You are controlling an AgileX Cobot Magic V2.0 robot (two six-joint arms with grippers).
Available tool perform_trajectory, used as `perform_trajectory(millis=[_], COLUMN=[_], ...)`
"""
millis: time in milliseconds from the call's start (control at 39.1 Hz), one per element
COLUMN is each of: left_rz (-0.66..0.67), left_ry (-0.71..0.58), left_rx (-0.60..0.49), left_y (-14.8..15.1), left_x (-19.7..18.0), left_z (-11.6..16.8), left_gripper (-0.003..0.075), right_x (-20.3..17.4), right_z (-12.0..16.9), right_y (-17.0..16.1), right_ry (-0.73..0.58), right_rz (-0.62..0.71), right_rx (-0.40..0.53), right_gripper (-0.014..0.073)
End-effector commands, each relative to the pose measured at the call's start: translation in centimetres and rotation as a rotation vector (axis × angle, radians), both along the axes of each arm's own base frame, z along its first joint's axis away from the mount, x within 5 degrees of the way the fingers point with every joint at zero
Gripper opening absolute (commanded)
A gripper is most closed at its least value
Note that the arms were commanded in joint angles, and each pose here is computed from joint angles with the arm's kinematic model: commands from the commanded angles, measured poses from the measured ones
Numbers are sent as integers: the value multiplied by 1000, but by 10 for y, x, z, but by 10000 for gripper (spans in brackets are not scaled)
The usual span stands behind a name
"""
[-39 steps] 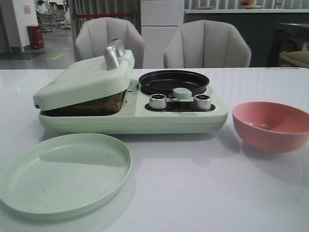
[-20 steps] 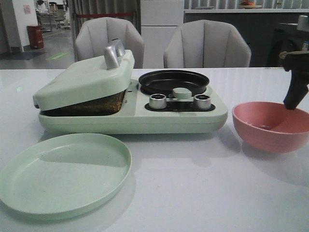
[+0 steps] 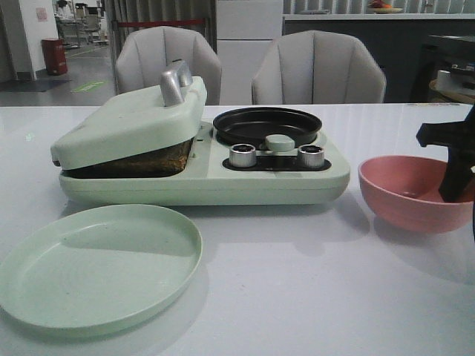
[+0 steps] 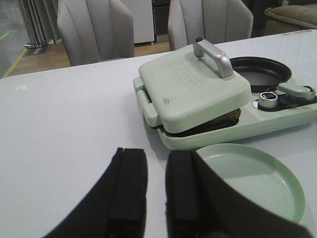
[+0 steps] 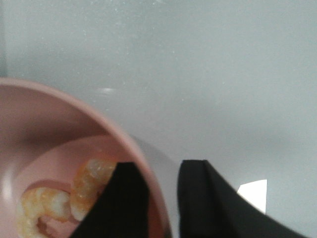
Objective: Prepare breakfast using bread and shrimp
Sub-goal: 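Lower the right gripper to the pink bowl rim and grasp it, then lift the pink bowl with the right gripper over the frying pan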
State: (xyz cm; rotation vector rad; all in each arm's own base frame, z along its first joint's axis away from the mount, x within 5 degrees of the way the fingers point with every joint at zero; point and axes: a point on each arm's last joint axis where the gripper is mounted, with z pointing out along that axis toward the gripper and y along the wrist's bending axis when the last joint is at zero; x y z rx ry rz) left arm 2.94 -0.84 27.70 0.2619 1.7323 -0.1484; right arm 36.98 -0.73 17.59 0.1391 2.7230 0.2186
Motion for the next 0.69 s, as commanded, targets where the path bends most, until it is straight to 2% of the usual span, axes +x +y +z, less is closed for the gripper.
perform_trajectory(millis=[0, 128, 333, 538, 666], left_rz=[-2, -2, -2, -2, -2], left_ry=[-87, -87, -87, -87, -87], left_rx=[-45, -45, -45, -45, -45], left_y=[0, 0, 0, 0, 0], left_x=[0, 0, 0, 0, 0], left_z=[15, 15, 15, 15, 15], left_gripper=[206, 206, 206, 206, 206], right_x=[8, 14, 30, 44, 49], right_z=[30, 50, 105, 152, 171], right_y=[-3, -2, -1, 10, 23], right_ry=[-119, -146, -286, -443, -533], right_rz=[-10, 3, 6, -55, -48], right_rx=[-8, -1, 21, 195, 232], right_gripper=[133, 139, 139, 139, 139])
